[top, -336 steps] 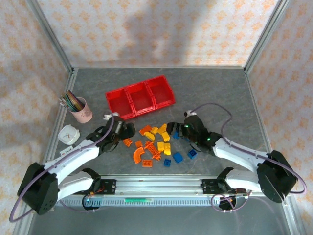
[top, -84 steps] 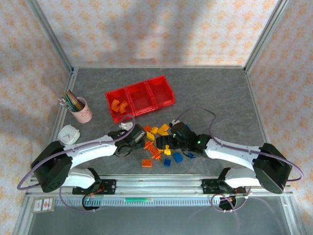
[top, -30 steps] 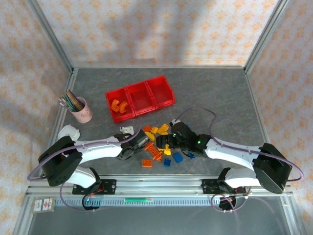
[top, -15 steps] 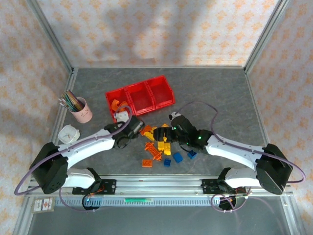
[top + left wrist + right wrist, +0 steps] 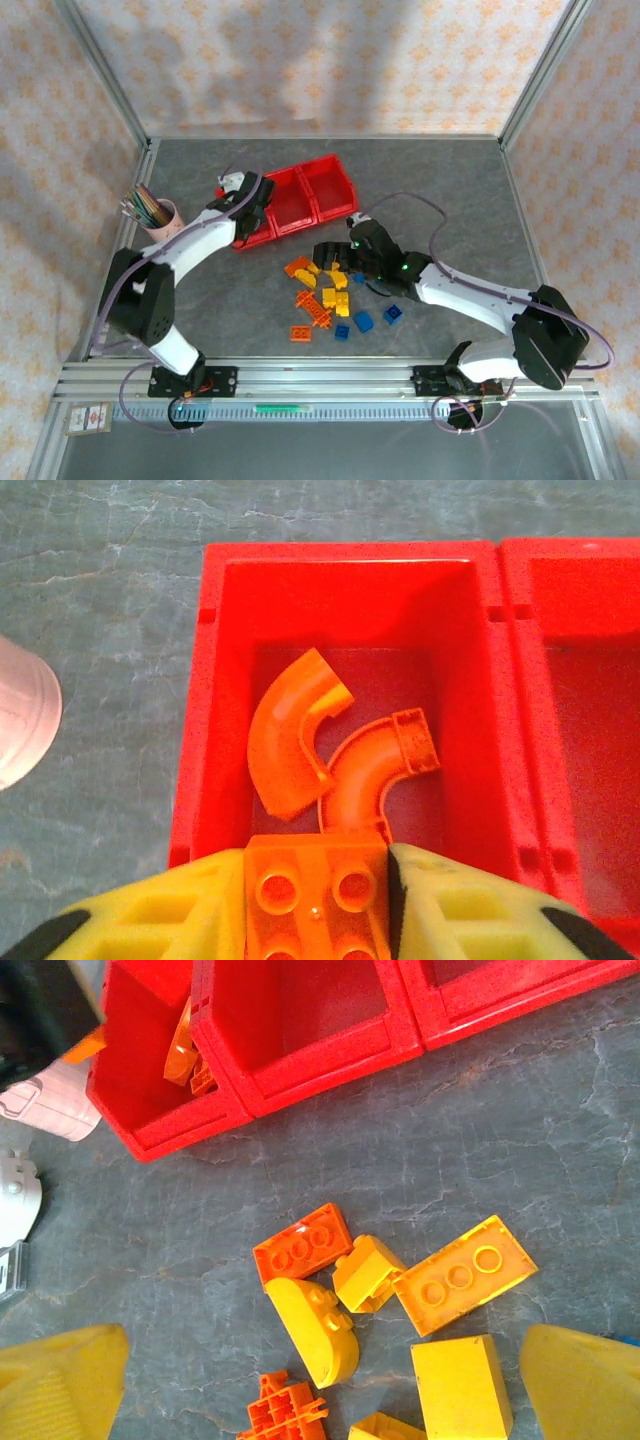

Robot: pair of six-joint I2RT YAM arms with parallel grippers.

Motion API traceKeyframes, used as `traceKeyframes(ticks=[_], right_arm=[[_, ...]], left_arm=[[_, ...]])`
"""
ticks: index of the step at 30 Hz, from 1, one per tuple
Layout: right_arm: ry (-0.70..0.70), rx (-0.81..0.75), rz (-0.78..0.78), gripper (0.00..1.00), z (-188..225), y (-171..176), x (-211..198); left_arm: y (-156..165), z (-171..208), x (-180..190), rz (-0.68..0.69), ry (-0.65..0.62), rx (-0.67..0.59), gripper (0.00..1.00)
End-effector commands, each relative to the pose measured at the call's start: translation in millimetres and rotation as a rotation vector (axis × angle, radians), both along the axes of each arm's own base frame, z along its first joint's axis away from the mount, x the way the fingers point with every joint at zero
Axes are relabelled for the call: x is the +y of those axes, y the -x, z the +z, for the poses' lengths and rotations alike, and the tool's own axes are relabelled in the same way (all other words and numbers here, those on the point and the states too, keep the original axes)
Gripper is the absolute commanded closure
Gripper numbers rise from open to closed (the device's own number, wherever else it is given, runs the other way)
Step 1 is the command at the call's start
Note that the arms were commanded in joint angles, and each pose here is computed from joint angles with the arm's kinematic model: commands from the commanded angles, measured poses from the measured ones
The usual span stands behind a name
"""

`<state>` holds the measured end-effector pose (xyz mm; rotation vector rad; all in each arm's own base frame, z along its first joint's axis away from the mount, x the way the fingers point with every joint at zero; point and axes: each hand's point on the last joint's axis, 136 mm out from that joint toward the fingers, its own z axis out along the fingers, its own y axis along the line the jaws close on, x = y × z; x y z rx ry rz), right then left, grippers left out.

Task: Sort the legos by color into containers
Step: Place the lego in the container, then pick up the lego from the middle-left of the table.

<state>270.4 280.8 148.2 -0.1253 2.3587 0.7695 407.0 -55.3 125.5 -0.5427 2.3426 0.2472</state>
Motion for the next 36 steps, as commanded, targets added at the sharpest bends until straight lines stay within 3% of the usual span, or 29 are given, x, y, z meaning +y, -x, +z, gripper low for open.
traceKeyframes(ticks=[1,7,13,21,33,36], right_arm=[[0.016,-0.052,-0.016,0.00,16,-12,0],[0.020,-0.068,-0.014,0.00,22,-10,-4],[0.035,-0.064,-0.002,0.00,22,-3,-9],[0.067,0.016,-0.011,0.00,-4,14,-26],[0.093,0.116,0.013,0.00,-41,39,-43],[0.075,0.111,0.028,0.00,-41,43,-43]], left_arm=[[-23,9,6,-0.019,-0.051,-0.013,0.56],[-28,6,3,-0.049,-0.036,0.005,0.47],[-6,8,-15,-0.110,0.063,0.028,0.45],[61,2,-66,-0.240,0.101,0.067,0.41],[167,-20,-142,-0.274,0.329,0.106,0.34],[181,-14,-156,-0.259,0.318,0.083,0.32]])
